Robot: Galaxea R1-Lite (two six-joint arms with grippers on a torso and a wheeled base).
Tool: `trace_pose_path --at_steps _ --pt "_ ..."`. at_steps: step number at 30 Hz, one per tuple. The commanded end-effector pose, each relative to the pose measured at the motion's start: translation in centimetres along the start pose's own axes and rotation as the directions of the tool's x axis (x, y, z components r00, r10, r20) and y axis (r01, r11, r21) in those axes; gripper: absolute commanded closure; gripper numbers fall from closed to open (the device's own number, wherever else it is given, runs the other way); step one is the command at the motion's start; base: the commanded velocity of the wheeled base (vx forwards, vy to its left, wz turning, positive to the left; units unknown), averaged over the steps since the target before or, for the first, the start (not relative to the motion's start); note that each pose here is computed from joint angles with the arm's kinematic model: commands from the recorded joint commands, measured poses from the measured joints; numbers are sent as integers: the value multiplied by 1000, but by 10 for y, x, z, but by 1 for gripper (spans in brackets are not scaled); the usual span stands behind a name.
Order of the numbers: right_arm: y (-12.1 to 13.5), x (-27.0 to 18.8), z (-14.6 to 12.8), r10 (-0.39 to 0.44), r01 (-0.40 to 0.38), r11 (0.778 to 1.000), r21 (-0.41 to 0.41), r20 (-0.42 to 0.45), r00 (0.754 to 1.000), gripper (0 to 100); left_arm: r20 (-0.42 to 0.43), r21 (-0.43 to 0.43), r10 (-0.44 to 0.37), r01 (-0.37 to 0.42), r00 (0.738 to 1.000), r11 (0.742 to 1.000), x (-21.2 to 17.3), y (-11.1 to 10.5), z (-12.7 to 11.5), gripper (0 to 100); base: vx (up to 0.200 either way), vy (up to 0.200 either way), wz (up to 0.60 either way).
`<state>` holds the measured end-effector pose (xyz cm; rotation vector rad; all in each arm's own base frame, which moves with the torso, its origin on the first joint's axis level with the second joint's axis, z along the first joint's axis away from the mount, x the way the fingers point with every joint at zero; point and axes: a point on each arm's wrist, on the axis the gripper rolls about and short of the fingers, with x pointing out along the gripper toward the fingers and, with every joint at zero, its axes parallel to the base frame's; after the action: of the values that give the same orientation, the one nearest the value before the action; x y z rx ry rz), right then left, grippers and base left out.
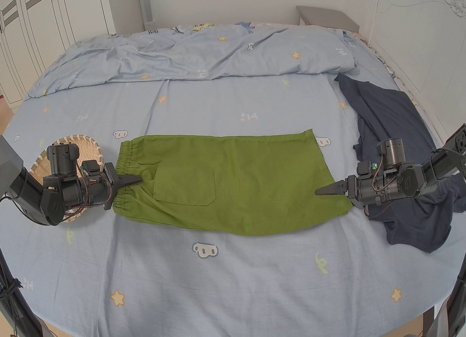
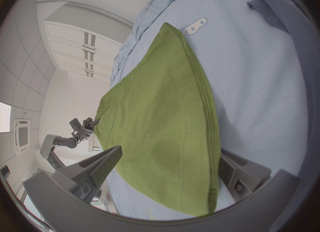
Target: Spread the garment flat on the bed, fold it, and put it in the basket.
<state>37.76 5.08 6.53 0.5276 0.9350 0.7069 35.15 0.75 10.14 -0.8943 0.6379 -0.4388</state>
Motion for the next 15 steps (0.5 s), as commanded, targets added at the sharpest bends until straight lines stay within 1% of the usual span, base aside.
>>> trace_pose_path --at_steps 1,2,5,6,10,15 --pt "-7 7 1 -6 6 1000 10 -8 1000 0 0 0 0 0 1000 1000 1 1 0 100 0 0 0" --pt "-8 6 1 -8 8 1000 13 -7 1000 100 0 -1 1 -1 1000 1000 1 1 0 100 0 0 0" --pt "-8 5 1 -9 9 1000 15 -7 1000 100 0 0 0 0 1000 1000 1 1 0 100 0 0 0" --pt "-13 2 5 0 0 1000 32 -6 1000 100 1 -2 2 -2 1000 1000 1 2 1 100 0 0 0" --pt "-17 -8 9 63 -63 996 59 -9 998 100 3 -1 2 -2 1000 1000 1 2 1 100 0 0 0" --pt "-16 -11 9 73 -73 995 64 -10 997 100 5 -3 4 -4 1000 1000 -1 1 2 100 0 0 0"
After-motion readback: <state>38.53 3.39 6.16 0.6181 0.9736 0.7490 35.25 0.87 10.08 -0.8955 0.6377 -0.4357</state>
